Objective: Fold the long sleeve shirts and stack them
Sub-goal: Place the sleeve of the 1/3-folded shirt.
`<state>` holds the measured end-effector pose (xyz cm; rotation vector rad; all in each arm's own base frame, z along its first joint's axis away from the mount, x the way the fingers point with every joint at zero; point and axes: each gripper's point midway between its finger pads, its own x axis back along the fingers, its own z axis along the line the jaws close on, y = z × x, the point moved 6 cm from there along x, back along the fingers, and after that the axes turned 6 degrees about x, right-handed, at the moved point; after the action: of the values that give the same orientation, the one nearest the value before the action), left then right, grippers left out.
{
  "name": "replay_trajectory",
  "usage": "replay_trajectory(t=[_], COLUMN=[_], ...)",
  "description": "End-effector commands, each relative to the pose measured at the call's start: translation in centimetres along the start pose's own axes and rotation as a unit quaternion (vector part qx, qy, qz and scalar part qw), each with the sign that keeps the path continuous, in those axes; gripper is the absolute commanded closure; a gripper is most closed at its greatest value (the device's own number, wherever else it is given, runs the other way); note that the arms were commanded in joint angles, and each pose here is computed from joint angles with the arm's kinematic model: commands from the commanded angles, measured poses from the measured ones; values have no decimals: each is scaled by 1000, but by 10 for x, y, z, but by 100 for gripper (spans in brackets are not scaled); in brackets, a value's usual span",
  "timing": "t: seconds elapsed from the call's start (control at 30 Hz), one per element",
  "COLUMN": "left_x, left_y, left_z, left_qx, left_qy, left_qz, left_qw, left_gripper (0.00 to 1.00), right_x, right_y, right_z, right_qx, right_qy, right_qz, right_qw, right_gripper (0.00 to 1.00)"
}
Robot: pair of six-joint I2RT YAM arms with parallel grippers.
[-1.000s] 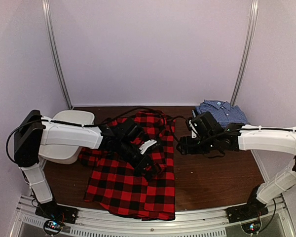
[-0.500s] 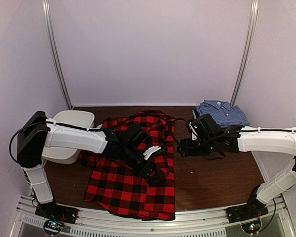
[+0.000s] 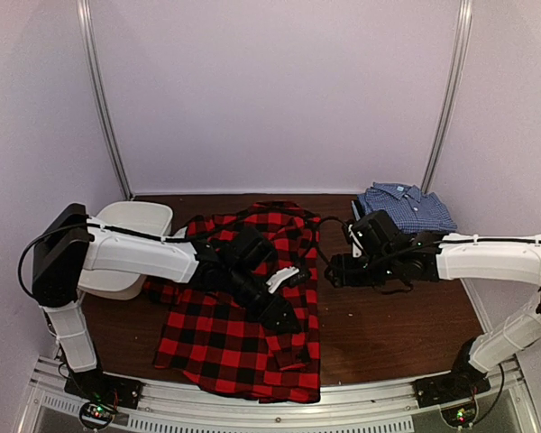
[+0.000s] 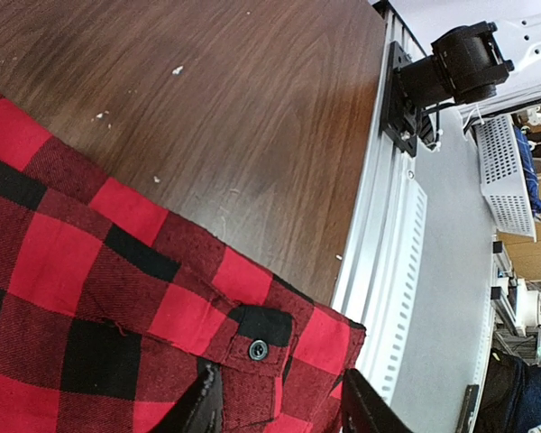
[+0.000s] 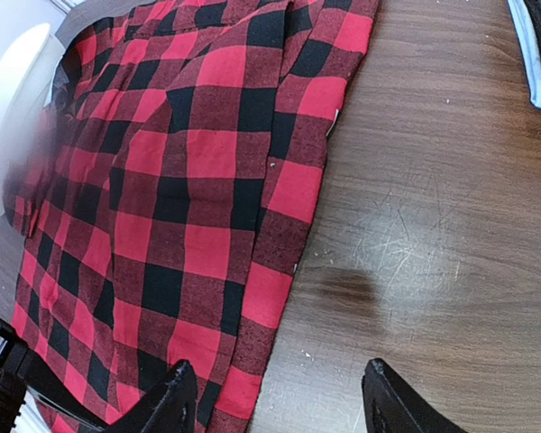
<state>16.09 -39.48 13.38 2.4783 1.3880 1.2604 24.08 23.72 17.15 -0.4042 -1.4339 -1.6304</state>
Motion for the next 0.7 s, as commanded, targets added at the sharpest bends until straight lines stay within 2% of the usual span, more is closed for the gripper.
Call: replay_trajectory(t=[0.0, 0.17, 0.33, 0.5, 0.67], left_x=[11, 24, 62, 98, 119], left_y=[11, 20, 47, 69, 83], left_z=[-18, -12, 20, 53, 73], left_qx=[-29, -16, 34, 77, 95], left_qy=[-26, 18, 82, 113, 130], left_qz=[-31, -64, -139, -201, -219], left_qw=[999, 998, 986, 970, 962], left_gripper=[52, 52, 52, 53, 53], right_x=[5, -2, -18, -56, -97], right_y=[6, 11, 36, 65, 93], right_z=[-1, 1, -1, -19, -43], right_qx=[-9, -16, -30, -60, -81], right_qy=[5, 8, 19, 32, 32], right_qz=[-18, -26, -40, -37, -39], right_qw=[1000, 1000, 999, 997, 995], right_gripper=[36, 36, 36, 39, 40])
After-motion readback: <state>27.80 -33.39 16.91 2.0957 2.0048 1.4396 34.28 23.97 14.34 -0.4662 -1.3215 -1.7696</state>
